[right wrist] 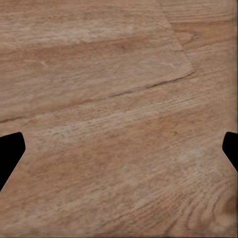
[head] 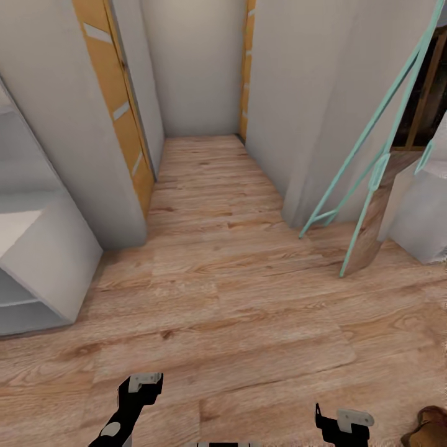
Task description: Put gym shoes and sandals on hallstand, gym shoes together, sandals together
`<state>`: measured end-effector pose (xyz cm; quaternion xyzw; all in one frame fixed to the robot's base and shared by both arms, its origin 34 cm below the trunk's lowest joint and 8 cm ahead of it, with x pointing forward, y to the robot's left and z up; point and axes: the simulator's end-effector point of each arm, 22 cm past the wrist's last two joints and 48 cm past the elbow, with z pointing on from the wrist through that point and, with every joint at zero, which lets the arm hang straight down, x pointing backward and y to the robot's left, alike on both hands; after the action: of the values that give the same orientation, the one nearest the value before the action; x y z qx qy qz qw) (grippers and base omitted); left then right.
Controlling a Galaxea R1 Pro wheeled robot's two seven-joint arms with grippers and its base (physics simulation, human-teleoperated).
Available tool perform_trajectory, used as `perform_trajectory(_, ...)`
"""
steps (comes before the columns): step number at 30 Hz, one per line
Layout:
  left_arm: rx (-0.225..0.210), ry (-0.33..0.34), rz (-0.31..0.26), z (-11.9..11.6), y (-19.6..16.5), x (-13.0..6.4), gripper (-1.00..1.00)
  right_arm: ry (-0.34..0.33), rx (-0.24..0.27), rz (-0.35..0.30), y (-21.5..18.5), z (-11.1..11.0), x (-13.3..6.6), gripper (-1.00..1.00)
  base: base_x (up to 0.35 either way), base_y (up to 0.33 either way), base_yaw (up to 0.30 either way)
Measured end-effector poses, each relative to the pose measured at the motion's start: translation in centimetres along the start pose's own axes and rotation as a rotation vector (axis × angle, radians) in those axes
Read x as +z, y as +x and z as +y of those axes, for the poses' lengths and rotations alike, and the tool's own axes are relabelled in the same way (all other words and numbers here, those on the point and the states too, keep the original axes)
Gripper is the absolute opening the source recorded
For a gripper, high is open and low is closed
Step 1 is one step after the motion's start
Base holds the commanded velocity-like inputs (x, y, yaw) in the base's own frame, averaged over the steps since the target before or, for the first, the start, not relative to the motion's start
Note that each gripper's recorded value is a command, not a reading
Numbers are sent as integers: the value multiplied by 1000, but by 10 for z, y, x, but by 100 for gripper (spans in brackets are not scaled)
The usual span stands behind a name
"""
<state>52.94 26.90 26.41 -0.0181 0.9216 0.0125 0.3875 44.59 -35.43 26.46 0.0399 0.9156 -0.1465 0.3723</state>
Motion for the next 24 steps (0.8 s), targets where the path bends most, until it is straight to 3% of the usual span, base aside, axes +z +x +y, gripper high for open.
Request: perform_trajectory(24, 1, -4, 29, 2, 15, 2, 100, 0, -9, 29, 14, -1, 1, 100, 2, 0, -193)
